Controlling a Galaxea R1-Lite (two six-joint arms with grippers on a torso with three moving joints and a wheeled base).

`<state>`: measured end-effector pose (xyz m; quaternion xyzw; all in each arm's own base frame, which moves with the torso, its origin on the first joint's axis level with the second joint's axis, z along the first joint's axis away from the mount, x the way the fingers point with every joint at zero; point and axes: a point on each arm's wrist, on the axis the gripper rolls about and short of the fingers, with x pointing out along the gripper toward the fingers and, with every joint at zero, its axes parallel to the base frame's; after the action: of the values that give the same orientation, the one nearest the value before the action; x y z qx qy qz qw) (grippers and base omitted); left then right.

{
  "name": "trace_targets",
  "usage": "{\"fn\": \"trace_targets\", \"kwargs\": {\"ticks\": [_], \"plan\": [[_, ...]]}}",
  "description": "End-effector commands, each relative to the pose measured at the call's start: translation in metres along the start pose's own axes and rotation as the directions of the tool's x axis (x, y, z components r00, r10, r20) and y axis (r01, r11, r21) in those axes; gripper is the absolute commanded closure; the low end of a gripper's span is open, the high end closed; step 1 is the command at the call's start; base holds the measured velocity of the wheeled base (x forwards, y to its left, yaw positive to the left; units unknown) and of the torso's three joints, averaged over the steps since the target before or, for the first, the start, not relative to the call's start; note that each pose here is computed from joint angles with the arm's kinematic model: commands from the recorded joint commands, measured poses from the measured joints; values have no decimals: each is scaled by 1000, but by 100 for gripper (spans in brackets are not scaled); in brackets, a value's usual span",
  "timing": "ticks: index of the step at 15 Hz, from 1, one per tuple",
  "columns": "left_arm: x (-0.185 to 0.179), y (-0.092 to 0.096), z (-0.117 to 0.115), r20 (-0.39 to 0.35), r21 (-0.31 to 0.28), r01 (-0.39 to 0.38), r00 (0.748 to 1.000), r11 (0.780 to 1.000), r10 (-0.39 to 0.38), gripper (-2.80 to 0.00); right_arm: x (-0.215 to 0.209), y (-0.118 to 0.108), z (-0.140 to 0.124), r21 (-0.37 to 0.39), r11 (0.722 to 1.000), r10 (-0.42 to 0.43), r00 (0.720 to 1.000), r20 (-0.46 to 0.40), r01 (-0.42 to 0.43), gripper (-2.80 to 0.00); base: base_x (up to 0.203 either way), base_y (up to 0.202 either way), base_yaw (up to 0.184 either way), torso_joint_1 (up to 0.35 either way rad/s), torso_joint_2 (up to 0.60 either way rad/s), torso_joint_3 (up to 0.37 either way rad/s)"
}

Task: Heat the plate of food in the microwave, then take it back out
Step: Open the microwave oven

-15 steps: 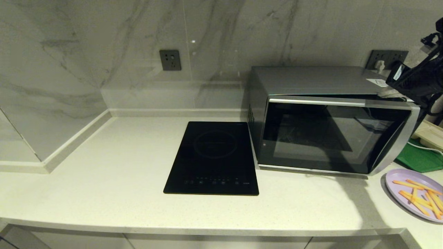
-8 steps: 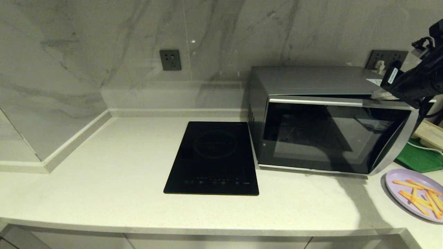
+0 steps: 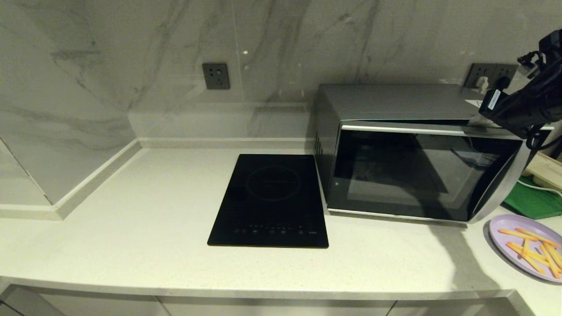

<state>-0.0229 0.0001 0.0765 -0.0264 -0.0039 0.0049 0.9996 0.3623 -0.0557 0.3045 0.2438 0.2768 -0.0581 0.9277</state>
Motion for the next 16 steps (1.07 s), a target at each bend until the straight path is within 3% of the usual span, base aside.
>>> {"fn": "trace_targets", "kwargs": {"ticks": [1, 8, 11, 16], "plan": [[0, 0, 0, 0, -1, -1, 1000, 1000, 1, 0, -16, 1, -3, -24, 1000, -10, 999, -31, 9, 0, 0, 0, 0, 0, 0, 0], [0, 0, 0, 0, -1, -1, 1000, 1000, 1, 0, -70, 5, -23, -33, 999, 1, 984, -181, -7, 0, 0, 0, 0, 0, 0, 0], [0, 0, 0, 0, -1, -1, 1000, 1000, 1, 0, -99, 4, -39, -95, 994, 26, 973, -230, -49, 0, 0, 0, 0, 0, 0, 0], [0, 0, 0, 0, -1, -1, 1000, 1000, 1, 0, -141, -1, -71, -155, 981, 49, 929, -366, -113, 0, 0, 0, 0, 0, 0, 0]]}}
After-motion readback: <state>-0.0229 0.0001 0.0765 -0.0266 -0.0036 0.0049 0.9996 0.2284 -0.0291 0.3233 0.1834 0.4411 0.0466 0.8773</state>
